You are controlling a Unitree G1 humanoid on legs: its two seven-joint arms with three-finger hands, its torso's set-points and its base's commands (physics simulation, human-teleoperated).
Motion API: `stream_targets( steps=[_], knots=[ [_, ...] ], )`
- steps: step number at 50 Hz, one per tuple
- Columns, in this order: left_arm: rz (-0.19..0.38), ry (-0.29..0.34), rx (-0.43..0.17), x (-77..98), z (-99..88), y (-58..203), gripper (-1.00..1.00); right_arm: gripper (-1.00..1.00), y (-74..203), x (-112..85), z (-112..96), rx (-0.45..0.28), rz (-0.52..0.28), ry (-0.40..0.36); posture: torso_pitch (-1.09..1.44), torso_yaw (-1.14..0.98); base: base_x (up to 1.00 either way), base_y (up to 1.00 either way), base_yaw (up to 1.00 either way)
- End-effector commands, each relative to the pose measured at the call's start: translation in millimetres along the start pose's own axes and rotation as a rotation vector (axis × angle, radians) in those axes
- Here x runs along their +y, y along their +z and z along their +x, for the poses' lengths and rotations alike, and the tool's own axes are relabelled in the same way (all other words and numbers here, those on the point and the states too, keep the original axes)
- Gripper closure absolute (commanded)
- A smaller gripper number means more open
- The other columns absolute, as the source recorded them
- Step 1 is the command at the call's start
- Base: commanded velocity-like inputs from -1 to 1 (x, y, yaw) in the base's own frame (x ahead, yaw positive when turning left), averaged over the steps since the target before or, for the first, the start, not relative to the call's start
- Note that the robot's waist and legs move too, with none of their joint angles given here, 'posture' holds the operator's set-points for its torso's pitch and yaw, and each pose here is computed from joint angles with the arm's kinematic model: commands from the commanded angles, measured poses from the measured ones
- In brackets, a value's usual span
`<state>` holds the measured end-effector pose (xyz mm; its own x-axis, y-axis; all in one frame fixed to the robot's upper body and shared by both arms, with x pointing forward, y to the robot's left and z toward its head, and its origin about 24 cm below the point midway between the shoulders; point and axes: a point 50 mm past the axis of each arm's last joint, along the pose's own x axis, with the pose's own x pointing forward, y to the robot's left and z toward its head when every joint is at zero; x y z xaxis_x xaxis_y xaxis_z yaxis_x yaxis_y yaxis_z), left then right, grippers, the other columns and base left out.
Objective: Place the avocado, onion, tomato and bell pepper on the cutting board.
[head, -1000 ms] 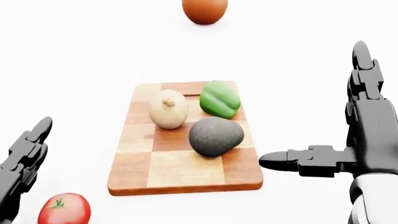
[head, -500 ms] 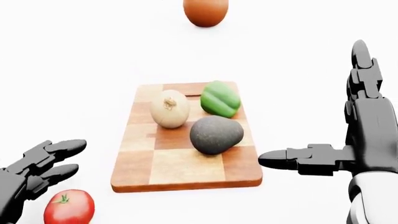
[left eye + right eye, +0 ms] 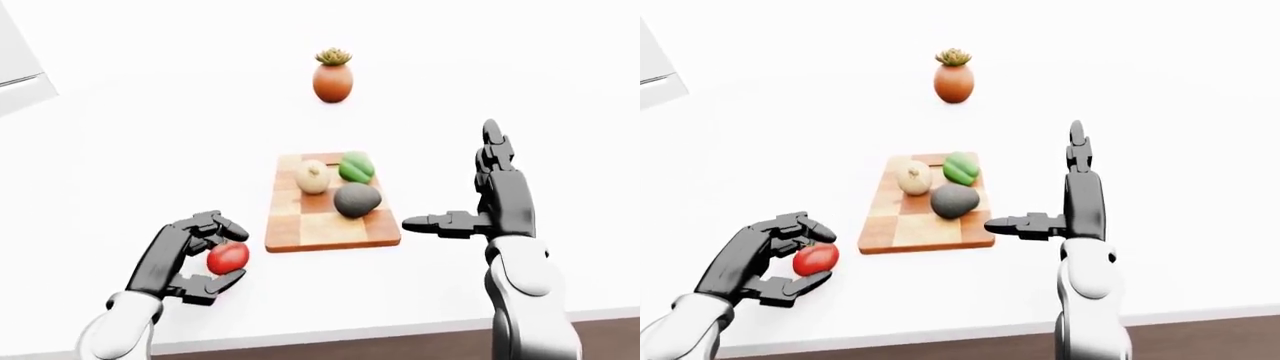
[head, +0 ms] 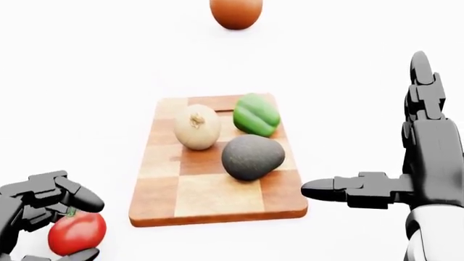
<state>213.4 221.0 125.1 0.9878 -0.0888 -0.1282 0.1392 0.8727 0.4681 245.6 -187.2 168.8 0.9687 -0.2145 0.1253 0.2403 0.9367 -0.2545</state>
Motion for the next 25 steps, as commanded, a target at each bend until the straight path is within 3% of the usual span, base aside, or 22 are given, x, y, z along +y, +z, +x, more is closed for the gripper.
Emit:
stream_targets(
  steps=[1, 14, 25],
  knots=[
    [0.006, -0.003, 0.03, 1.7, 0.0, -2, 0.32, -1.0, 15, -3.0, -1, -0.083, -0.001, -0.016, -0.25, 0.0, 0.0, 0.0, 0.0],
    [0.035, 0.008, -0.026, 13.6, 4.1, 28, 0.38, -1.0, 17, -5.2, -1, -0.088, 0.003, -0.019, -0.25, 0.0, 0.0, 0.0, 0.0],
    [0.043, 0.007, -0.089, 17.9, 22.4, 53, 0.42, -1.0, 13, -5.9, -3, -0.083, 0.001, -0.024, -0.25, 0.0, 0.0, 0.0, 0.0]
  ],
)
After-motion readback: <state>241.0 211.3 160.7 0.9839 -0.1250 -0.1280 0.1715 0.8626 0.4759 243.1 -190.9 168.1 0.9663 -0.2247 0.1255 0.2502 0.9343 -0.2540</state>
